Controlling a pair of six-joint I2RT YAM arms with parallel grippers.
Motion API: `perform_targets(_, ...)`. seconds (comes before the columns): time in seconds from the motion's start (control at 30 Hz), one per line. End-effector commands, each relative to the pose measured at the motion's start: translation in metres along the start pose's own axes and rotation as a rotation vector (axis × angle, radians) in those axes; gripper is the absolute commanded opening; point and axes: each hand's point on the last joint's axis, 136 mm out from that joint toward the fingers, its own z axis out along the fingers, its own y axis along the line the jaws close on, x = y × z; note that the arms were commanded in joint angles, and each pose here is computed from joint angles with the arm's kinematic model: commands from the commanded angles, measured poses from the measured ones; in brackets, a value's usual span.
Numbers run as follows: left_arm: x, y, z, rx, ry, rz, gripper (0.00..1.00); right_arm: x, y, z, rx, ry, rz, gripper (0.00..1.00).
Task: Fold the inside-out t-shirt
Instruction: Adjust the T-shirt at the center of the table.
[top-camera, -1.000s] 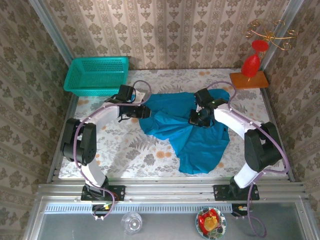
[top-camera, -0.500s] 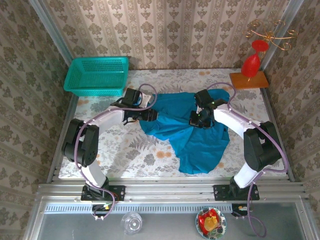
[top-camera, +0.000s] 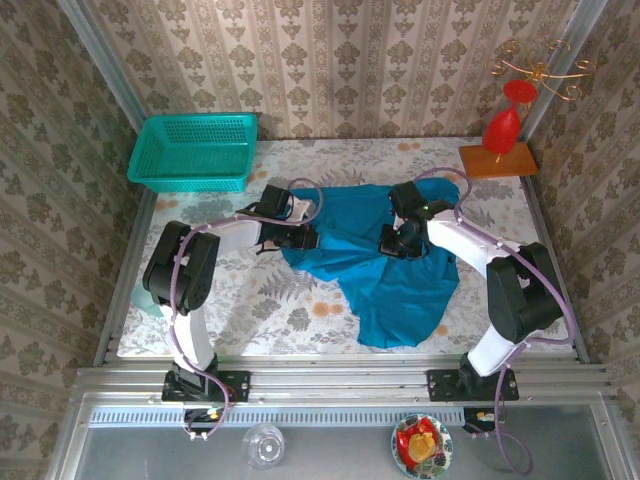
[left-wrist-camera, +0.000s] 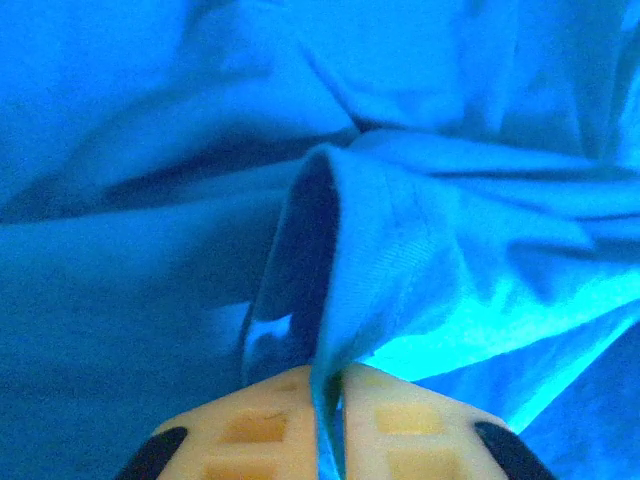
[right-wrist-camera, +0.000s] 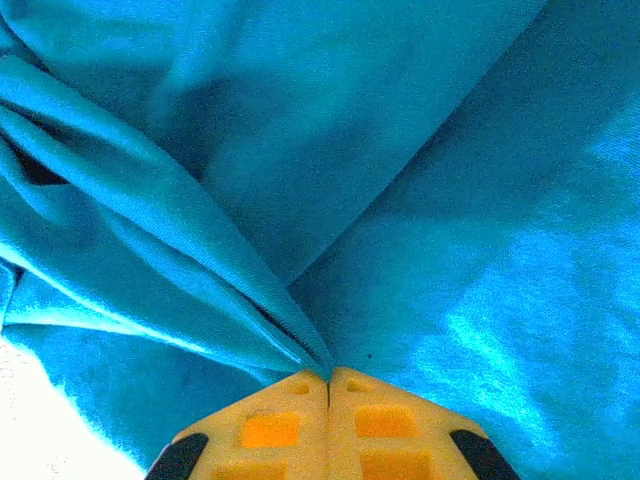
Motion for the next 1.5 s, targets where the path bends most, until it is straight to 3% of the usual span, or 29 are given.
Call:
perform_targets(0.0, -0.025, -0.023, -0.025, 0.053, -0.099, 0.049, 0.00, 0.000, 0.001, -0.010, -0.013, -0.014, 0.008, 0.00)
perform_targets(0.07, -0.031, -0.025, -0.043, 0.053, -0.142, 0.050, 0.00, -0.001, 0.002, -0.016, -0.011, -0.024, 0.003, 0.01)
perform_targets(0.27, -0.039, -0.023, -0.133, 0.025, -0.287, -0.003, 0.00, 0.000, -0.006, -0.045, 0.020, -0.076, -0.015, 0.30)
perform_targets(0.5, 0.035, 0.013, -0.201, -0.198, -0.223, -0.184, 0.00, 0.018, -0.058, -0.068, 0.137, -0.108, 0.039, 0.38)
perform_targets(0.67, 0.100, 0.051, -0.217, -0.412, -0.112, -0.367, 0.00, 0.048, -0.099, -0.065, 0.243, -0.052, 0.118, 0.38)
perform_targets(0.77, 0.110, 0.060, -0.223, -0.497, -0.119, -0.408, 0.00, 0.073, -0.105, -0.060, 0.231, -0.006, 0.174, 0.37)
perform_targets(0.97, 0.102, 0.063, -0.215, -0.412, -0.217, -0.544, 0.00, 0.125, -0.092, -0.053, 0.170, 0.063, 0.238, 0.38)
perform_targets(1.2, 0.105, 0.069, -0.224, -0.416, -0.283, -0.610, 0.00, 0.187, -0.098, -0.041, 0.218, 0.172, 0.274, 0.49)
perform_targets(1.33, 0.102, 0.071, -0.237, -0.415, -0.337, -0.640, 0.00, 0.204, -0.081, -0.019, 0.100, 0.244, 0.311, 0.52)
perform_targets(1.47, 0.098, 0.072, -0.243, -0.384, -0.385, -0.664, 0.00, 0.188, -0.057, -0.004, -0.031, 0.200, 0.333, 0.38)
